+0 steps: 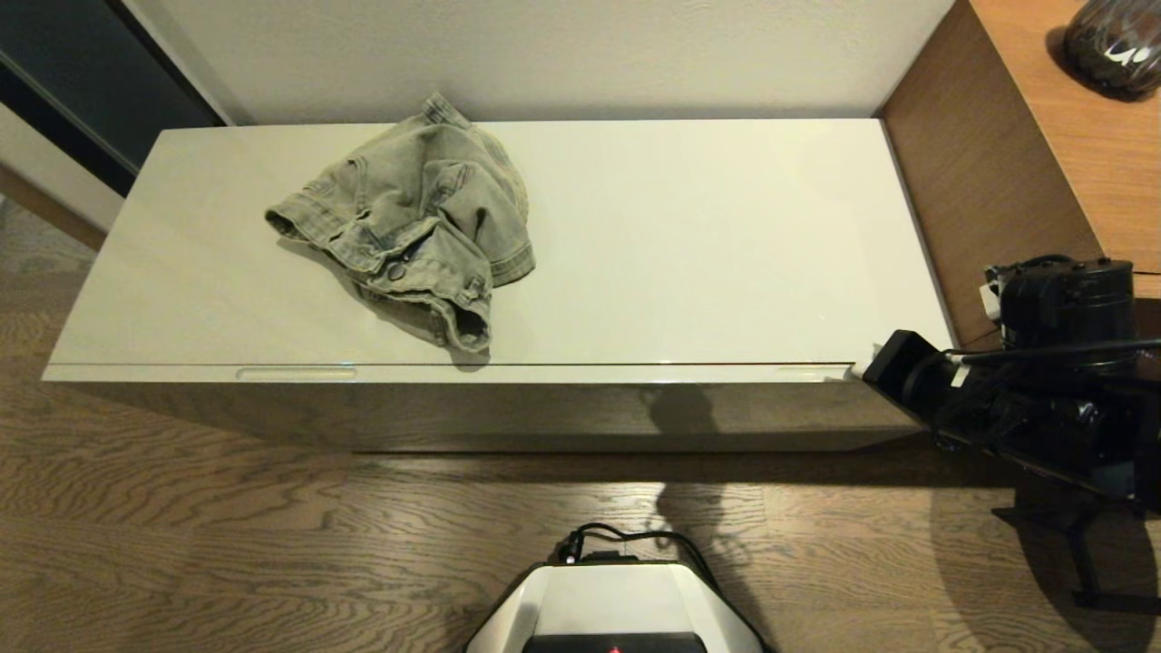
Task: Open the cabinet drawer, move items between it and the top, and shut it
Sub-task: Open the drawer
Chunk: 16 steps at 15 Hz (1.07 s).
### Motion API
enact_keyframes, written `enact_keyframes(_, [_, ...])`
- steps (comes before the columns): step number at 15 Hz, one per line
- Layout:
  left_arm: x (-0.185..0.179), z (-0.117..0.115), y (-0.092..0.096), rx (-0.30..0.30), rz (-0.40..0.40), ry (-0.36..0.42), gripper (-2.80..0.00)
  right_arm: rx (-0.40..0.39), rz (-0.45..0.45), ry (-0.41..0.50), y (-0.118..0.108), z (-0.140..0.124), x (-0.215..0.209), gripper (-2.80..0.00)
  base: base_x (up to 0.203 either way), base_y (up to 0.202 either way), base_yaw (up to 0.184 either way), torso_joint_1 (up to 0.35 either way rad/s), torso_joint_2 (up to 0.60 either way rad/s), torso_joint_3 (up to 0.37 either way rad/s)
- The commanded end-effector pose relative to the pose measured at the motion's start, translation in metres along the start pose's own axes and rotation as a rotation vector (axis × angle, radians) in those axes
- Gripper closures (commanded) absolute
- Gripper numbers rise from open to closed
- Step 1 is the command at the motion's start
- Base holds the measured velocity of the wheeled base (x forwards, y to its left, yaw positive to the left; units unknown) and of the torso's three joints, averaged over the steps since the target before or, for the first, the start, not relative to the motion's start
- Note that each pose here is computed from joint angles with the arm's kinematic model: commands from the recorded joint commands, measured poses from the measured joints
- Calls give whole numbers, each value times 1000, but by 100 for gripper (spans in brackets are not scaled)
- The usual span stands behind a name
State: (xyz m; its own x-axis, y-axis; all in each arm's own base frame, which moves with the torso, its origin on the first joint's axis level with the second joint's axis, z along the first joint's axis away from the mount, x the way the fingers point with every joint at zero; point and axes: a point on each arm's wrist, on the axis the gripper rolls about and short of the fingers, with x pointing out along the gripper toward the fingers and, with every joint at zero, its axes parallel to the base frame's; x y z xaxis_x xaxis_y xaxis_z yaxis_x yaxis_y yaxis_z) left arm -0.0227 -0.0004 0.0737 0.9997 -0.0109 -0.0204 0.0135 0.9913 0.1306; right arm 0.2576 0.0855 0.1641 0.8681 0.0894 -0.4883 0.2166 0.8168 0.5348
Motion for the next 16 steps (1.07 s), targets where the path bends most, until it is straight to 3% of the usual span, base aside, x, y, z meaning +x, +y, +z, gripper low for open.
enact_keyframes(1, [0,0,0,1,0,1,0,-12,-86,90,-16,-21,14,0,0,0,0,0,0,0])
enact_keyframes(6, [0,0,0,1,0,1,0,-189,-99,100,-27,-21,3,0,0,0,0,0,0,0])
enact_keyframes(10, [0,0,0,1,0,1,0,-374,-67,149,-37,-26,-22,0,0,0,0,0,0,0])
enact_keyframes(12, [0,0,0,2,0,1,0,-427,-91,242,-46,-35,-36,0,0,0,0,0,0,0])
enact_keyframes(16, [0,0,0,1,0,1,0,-456,-41,350,-53,-41,-88,0,0,0,0,0,0,0])
